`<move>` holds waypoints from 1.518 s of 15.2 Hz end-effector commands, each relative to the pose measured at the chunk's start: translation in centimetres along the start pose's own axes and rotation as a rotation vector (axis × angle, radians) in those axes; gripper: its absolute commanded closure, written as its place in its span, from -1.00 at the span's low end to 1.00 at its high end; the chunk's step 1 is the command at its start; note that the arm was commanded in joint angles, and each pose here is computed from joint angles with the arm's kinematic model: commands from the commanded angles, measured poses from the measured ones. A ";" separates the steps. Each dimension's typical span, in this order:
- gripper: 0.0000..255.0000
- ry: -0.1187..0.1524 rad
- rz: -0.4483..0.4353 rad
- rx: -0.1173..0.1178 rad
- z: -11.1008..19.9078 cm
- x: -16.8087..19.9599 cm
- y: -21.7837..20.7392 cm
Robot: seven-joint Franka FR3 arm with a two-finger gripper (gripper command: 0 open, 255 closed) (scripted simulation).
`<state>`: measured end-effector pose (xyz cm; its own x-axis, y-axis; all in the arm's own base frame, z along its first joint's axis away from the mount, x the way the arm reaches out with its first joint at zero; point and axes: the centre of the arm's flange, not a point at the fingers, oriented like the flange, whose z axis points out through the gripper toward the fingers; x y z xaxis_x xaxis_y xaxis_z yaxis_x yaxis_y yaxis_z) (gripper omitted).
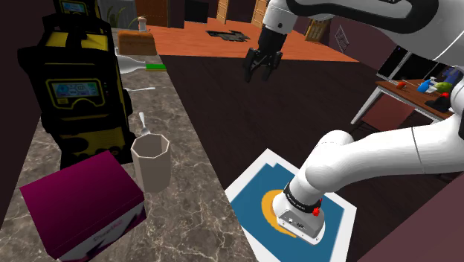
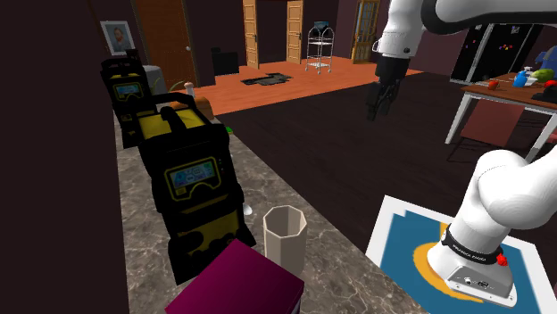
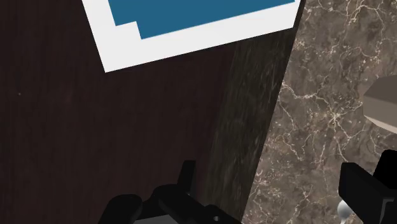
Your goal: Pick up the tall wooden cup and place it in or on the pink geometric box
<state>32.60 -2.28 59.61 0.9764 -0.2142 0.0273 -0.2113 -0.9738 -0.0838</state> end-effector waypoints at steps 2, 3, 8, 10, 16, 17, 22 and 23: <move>-1.00 -0.001 0.003 -0.003 0.7 0.1 -1.2; -1.00 -0.001 0.005 -0.005 1.4 0.1 -2.3; -1.00 -0.005 0.019 -0.018 5.0 0.4 -8.1; -1.00 -0.006 0.024 -0.023 6.4 0.6 -10.4; -1.00 -0.011 0.040 -0.039 10.8 1.1 -17.2; -1.00 -0.011 0.043 -0.042 11.6 1.2 -18.3; -1.00 -0.015 0.056 -0.055 15.3 1.7 -23.9; -1.00 -0.015 0.058 -0.057 16.1 1.8 -25.0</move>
<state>39.82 21.35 46.71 0.9636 -0.2671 0.0097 -0.2667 -0.9634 -0.0284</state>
